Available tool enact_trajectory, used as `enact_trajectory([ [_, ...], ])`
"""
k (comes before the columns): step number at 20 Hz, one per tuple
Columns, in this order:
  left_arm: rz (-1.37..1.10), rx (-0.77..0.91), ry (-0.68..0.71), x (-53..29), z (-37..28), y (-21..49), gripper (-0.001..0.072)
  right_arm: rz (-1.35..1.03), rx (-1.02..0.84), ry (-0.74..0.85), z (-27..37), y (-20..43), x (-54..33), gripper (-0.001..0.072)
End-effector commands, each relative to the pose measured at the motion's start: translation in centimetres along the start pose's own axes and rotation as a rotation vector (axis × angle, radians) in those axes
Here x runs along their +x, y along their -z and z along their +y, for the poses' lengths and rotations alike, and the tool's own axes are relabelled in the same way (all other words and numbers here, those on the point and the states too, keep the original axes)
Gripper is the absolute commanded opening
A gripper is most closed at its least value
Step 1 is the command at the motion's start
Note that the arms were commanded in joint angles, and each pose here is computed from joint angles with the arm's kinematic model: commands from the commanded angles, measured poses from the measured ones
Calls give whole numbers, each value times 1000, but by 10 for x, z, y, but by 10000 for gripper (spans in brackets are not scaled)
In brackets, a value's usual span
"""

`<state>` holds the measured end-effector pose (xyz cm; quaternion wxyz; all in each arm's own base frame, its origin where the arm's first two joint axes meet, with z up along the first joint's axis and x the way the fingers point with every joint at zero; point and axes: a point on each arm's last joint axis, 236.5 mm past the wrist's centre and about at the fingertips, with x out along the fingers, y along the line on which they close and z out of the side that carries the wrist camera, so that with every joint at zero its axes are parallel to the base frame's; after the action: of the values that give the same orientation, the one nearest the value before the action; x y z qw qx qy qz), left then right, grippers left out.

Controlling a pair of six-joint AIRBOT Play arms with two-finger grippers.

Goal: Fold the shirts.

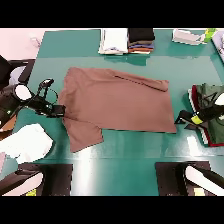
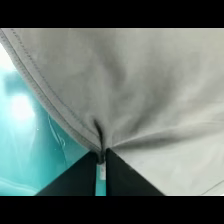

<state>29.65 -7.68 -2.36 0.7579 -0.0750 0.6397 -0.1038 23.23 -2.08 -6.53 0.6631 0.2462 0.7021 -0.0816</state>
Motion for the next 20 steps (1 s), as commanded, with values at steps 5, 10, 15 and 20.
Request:
enact_trajectory([
  [5,-6,1,4,-2,-2,0,32,17,-11,-83,25,18,33,541],
  [10,7,3,4,-3,-2,3,31,17,-109,-77,45,23,36,19],
  [15,-314,89,-18,-102,-21,-46,31,-293,-266,-164,103,-25,-68,20],
  [20,-943,231,-17,-350,-78,-68,31,-931,-433,-323,166,-29,-318,19],
])
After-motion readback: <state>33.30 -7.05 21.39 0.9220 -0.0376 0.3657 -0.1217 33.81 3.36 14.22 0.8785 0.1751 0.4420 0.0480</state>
